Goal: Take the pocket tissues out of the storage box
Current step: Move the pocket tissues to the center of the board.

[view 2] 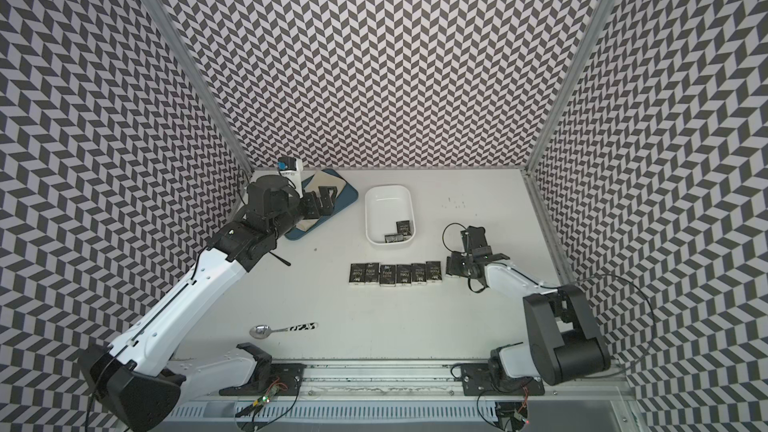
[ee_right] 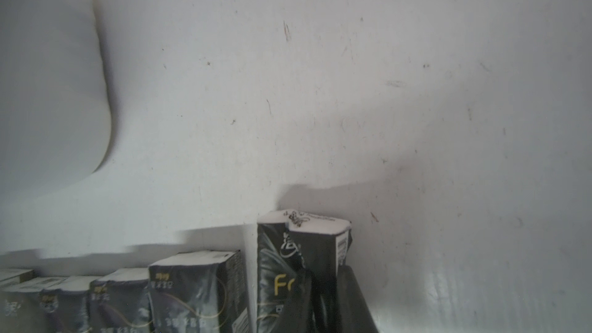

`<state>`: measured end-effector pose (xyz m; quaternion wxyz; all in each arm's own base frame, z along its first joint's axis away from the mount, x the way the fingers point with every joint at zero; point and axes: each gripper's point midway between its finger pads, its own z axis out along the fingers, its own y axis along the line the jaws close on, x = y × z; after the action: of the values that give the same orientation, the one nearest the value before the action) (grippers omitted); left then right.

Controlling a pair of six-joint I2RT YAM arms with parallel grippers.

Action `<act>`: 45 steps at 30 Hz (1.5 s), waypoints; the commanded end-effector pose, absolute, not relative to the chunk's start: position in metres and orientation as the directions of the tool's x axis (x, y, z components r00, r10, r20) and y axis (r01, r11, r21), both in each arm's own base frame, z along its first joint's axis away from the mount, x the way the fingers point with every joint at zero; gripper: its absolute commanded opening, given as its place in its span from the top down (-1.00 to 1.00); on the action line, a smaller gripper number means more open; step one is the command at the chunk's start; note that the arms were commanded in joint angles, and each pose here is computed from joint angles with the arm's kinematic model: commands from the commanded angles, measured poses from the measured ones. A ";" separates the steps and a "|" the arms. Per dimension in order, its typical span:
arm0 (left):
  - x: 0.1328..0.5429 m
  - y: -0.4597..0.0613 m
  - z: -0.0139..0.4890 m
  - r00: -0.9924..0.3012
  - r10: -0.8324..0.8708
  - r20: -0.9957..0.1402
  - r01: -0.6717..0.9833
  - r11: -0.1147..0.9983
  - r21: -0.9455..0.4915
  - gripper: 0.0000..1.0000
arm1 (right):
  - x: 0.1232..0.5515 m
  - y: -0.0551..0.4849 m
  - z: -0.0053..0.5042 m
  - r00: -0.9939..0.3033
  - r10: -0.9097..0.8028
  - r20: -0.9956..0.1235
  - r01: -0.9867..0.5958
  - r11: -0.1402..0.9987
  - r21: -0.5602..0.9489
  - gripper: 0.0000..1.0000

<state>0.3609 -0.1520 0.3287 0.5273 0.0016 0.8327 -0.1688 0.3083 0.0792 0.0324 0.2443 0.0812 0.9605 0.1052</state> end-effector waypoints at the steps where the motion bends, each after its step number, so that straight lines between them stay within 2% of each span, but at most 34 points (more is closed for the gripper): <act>1: 0.362 -0.154 0.345 -0.424 -0.194 -0.885 0.195 0.934 -0.299 -0.99 | 0.299 0.088 0.026 -0.883 0.135 -0.450 0.034 0.974 0.225 0.63; 14: 0.357 -0.151 0.348 -0.415 -0.200 -0.888 0.193 0.934 -0.301 -0.99 | 0.291 0.105 0.033 -0.882 0.103 -0.460 -0.003 0.975 0.223 0.61; 21: 0.357 -0.151 0.344 -0.422 -0.204 -0.883 0.189 0.933 -0.306 -0.99 | 0.292 0.127 0.031 -0.883 0.157 -0.443 0.002 0.944 0.329 0.58; 26: 0.355 -0.149 0.345 -0.417 -0.199 -0.887 0.187 0.936 -0.297 -0.99 | 0.299 0.140 0.035 -0.883 0.157 -0.443 -0.009 0.937 0.349 0.56; 31: 0.355 -0.146 0.346 -0.412 -0.195 -0.890 0.177 0.941 -0.288 -0.99 | 0.305 0.137 0.046 -0.874 0.148 -0.462 -0.008 0.948 0.319 0.40; 38: 0.356 -0.146 0.345 -0.415 -0.194 -0.889 0.176 0.941 -0.287 -0.99 | 0.331 0.112 0.095 -0.803 0.135 -0.580 0.035 0.983 0.180 0.10; 42: 0.357 -0.145 0.345 -0.413 -0.194 -0.890 0.171 0.943 -0.285 -0.99 | 0.355 0.125 0.135 -0.759 0.145 -0.635 0.006 0.977 0.215 0.06; 45: 0.358 -0.145 0.343 -0.416 -0.193 -0.889 0.164 0.945 -0.282 -0.99 | 0.372 0.153 0.161 -0.727 0.153 -0.670 -0.033 0.966 0.257 0.03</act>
<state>0.3593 -0.1498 0.3349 0.5316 -0.0055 0.8296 -0.1709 0.3584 0.1347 0.1381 0.3411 0.0415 0.9318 0.1170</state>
